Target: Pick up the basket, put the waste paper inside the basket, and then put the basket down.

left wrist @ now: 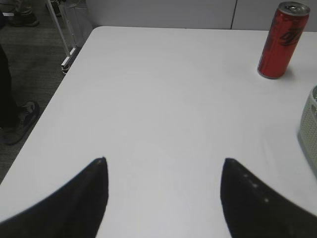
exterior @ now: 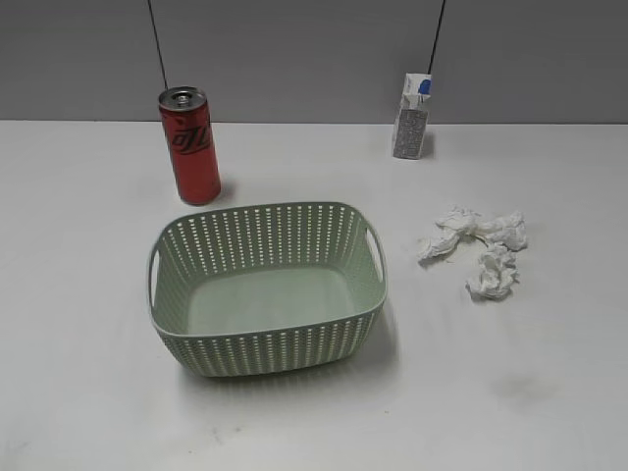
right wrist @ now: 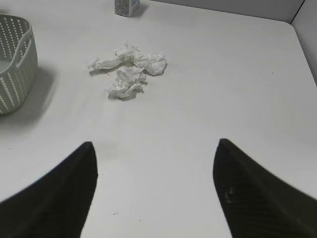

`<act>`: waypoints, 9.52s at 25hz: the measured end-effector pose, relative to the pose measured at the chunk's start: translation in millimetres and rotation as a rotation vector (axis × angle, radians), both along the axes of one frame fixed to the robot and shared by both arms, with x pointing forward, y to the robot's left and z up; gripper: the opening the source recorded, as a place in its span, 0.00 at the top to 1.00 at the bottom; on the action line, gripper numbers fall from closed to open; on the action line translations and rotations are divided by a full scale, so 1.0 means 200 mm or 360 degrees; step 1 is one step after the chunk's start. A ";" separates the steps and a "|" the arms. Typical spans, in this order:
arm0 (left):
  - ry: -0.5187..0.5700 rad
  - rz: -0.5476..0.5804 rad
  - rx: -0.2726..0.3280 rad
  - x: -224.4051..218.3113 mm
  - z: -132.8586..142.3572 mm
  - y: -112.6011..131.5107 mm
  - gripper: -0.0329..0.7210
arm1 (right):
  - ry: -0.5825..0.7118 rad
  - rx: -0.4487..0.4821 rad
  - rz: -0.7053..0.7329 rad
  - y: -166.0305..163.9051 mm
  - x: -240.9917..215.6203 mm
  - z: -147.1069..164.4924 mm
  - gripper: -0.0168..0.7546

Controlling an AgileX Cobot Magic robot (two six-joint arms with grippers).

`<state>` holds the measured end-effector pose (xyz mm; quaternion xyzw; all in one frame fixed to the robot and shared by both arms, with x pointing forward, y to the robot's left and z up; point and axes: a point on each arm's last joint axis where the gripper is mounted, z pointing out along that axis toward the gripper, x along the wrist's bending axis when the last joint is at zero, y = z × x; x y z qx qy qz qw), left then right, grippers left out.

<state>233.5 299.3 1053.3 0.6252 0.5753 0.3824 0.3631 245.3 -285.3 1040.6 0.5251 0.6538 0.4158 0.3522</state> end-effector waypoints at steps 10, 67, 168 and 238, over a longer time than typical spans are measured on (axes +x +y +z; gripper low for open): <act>0.0000 0.0000 0.0000 0.00 0.00 0.00 0.24 | 0.0000 0.0000 0.0000 0.00 0.00 0.00 0.26; 0.0904 -0.0533 -0.0202 0.98 0.25 -0.34 0.24 | 0.0000 0.0002 -0.0001 0.00 0.00 0.00 0.26; 0.1452 -0.0285 -0.0064 1.53 -0.37 -0.82 0.96 | 0.1304 0.0205 -0.0350 0.36 1.58 -0.45 0.26; 0.1411 -0.0291 -0.0099 1.54 -0.37 -0.83 0.96 | 0.0783 -0.0044 0.0280 0.65 1.67 -0.01 0.23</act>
